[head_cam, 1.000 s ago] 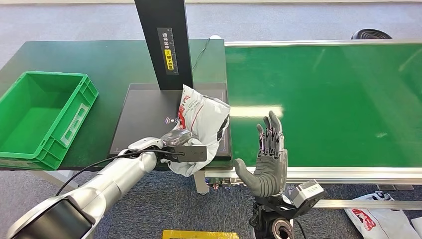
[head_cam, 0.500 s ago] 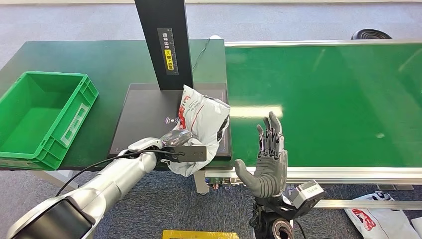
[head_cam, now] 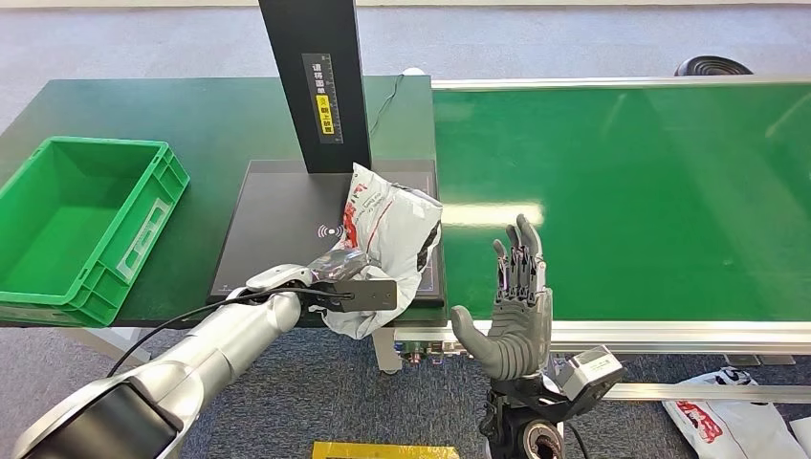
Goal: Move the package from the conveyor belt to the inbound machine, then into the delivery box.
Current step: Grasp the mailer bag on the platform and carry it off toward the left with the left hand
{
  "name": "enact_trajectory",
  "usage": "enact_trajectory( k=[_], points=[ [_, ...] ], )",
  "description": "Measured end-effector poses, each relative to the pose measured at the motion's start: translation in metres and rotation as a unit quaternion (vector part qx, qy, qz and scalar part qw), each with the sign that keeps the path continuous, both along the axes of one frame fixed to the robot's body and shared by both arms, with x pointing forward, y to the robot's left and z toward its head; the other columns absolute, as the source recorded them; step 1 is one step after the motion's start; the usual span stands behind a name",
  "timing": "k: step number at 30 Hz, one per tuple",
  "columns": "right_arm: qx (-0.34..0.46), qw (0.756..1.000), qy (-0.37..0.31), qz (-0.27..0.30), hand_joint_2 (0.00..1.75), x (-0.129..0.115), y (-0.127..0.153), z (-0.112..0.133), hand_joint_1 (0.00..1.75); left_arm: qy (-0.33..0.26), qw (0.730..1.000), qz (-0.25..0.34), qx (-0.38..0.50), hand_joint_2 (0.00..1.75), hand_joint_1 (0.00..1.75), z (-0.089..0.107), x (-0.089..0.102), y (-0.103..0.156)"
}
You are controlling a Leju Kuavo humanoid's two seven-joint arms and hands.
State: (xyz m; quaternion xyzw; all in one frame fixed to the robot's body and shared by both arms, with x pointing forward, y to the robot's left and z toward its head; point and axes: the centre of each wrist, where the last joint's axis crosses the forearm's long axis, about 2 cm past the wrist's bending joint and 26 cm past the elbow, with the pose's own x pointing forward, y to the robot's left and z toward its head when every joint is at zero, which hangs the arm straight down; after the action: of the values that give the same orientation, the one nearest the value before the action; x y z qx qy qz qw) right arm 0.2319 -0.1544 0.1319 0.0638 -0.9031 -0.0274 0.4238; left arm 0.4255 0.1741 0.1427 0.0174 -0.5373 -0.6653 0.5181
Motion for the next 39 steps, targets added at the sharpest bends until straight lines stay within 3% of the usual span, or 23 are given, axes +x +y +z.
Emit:
enact_trajectory(
  k=[21,23,25,26,28,29,31,34,39],
  points=[
    [0.000,1.000,0.000,0.000,1.75,0.000,0.000,0.000,0.00,0.000,1.000,0.000,-0.001,1.75,1.75,0.000,0.000,0.000],
    [-0.001,1.000,0.000,-0.004,1.75,0.000,0.000,0.000,0.00,-0.017,0.999,0.001,-0.036,1.75,1.75,0.002,0.001,0.000],
    [-0.002,1.000,0.003,-0.014,1.75,-0.001,-0.001,-0.001,0.00,-0.082,0.984,0.037,-0.154,1.75,1.75,0.020,0.012,0.007],
    [-0.003,1.000,0.005,-0.019,1.75,-0.002,-0.001,-0.002,0.00,-0.128,0.961,0.085,-0.231,1.75,1.75,0.039,0.023,0.015],
    [-0.003,1.000,0.009,-0.024,1.75,-0.005,-0.001,-0.004,0.00,-0.200,0.889,0.196,-0.363,1.75,1.75,0.090,0.046,0.036],
    [-0.003,1.000,0.011,-0.025,1.75,-0.006,-0.001,-0.005,0.00,-0.221,0.856,0.231,-0.406,1.75,1.75,0.113,0.055,0.048],
    [-0.003,1.000,0.013,-0.025,1.75,-0.007,-0.002,-0.006,0.00,-0.258,0.818,0.250,-0.449,1.75,1.75,0.144,0.064,0.065],
    [-0.004,1.000,0.012,-0.023,1.75,-0.008,-0.002,-0.006,0.00,-0.290,0.794,0.253,-0.470,1.75,1.75,0.163,0.067,0.078],
    [-0.003,1.000,0.011,-0.019,1.75,-0.008,0.000,-0.005,0.00,-0.304,0.774,0.262,-0.489,1.75,1.75,0.172,0.067,0.090]
  ],
)
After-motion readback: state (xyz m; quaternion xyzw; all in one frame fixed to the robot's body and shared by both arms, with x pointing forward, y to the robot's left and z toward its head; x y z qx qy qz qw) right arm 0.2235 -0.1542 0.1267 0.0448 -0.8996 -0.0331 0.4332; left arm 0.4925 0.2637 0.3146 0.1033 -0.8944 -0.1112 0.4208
